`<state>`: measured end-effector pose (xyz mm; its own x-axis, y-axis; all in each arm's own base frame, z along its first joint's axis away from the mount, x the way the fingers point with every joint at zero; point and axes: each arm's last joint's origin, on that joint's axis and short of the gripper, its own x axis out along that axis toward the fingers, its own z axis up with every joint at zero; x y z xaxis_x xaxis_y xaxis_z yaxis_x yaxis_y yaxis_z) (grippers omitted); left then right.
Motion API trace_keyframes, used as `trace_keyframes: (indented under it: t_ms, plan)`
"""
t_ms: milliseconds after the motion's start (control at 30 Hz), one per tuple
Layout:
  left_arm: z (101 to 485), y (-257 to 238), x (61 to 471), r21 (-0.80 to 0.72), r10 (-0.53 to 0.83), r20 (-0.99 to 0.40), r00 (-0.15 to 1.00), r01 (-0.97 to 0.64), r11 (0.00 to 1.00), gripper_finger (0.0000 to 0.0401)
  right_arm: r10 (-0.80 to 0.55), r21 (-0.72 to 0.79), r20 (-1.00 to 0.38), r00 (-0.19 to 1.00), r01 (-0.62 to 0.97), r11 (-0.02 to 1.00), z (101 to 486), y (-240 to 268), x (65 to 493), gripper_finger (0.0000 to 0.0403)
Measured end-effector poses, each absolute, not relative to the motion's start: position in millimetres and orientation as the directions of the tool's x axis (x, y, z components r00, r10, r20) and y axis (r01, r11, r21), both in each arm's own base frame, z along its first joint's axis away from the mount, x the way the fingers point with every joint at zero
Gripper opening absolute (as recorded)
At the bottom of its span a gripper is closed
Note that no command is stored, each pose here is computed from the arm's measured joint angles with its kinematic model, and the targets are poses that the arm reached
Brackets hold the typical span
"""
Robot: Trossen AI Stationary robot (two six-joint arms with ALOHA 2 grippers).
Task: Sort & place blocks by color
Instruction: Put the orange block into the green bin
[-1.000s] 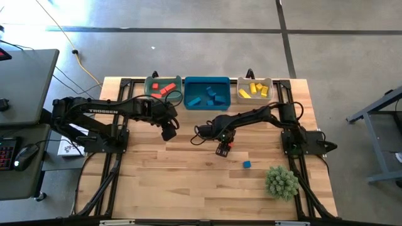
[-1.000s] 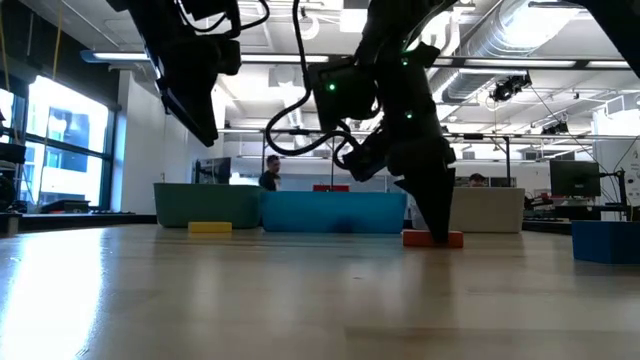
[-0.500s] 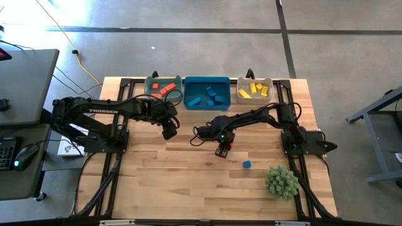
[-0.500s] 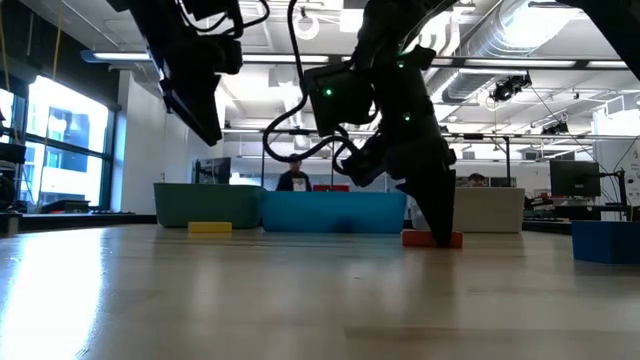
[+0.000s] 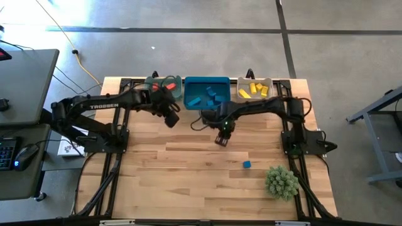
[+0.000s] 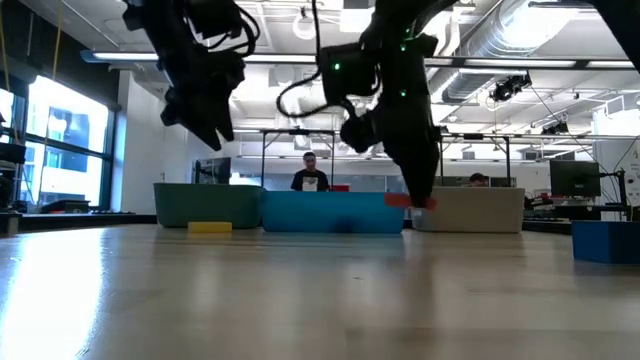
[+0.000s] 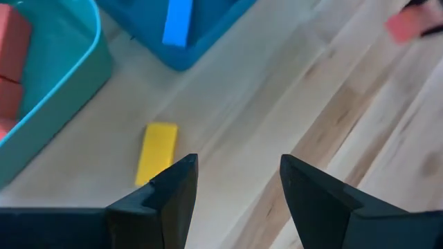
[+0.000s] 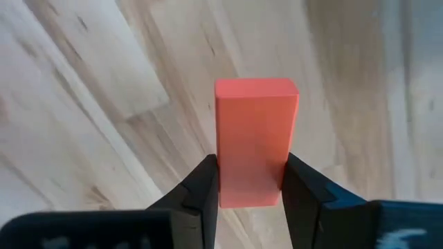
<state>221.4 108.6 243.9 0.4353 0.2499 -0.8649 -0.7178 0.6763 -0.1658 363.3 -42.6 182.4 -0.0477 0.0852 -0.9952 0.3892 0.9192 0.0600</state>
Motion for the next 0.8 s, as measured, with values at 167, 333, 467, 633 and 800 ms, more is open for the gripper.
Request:
trace_keyframes:
  t_ms: [167, 333, 467, 633, 800]
  plan:
    - [250, 124, 223, -0.3, 0.224, -0.803, 0.553, -0.699, 0.649, 0.0195, 0.061, 0.105, -0.991, 0.121, 0.398, 0.911, 214, -64, 359, 0.0096]
    - [258, 138, 226, -0.409, 0.25, -0.72, 0.648, -0.687, 0.601, 0.0195, 0.019, 0.131, -0.961, 0.276, 0.394, 0.91, 241, -82, 354, 0.0096]
    - [264, 148, 226, -0.482, 0.296, -0.655, 0.695, -0.686, 0.544, 0.0195, -0.019, 0.137, -0.92, 0.392, 0.364, 0.921, 259, -95, 352, 0.0096]
    - [270, 159, 225, -0.557, 0.351, -0.586, 0.73, -0.678, 0.48, 0.0195, -0.082, 0.11, -0.836, 0.542, 0.313, 0.943, 280, -110, 352, 0.0096]
    - [278, 168, 225, -0.626, 0.403, -0.51, 0.76, -0.649, 0.431, 0.0195, -0.159, 0.032, -0.741, 0.652, 0.271, 0.962, 297, -124, 357, 0.0096]
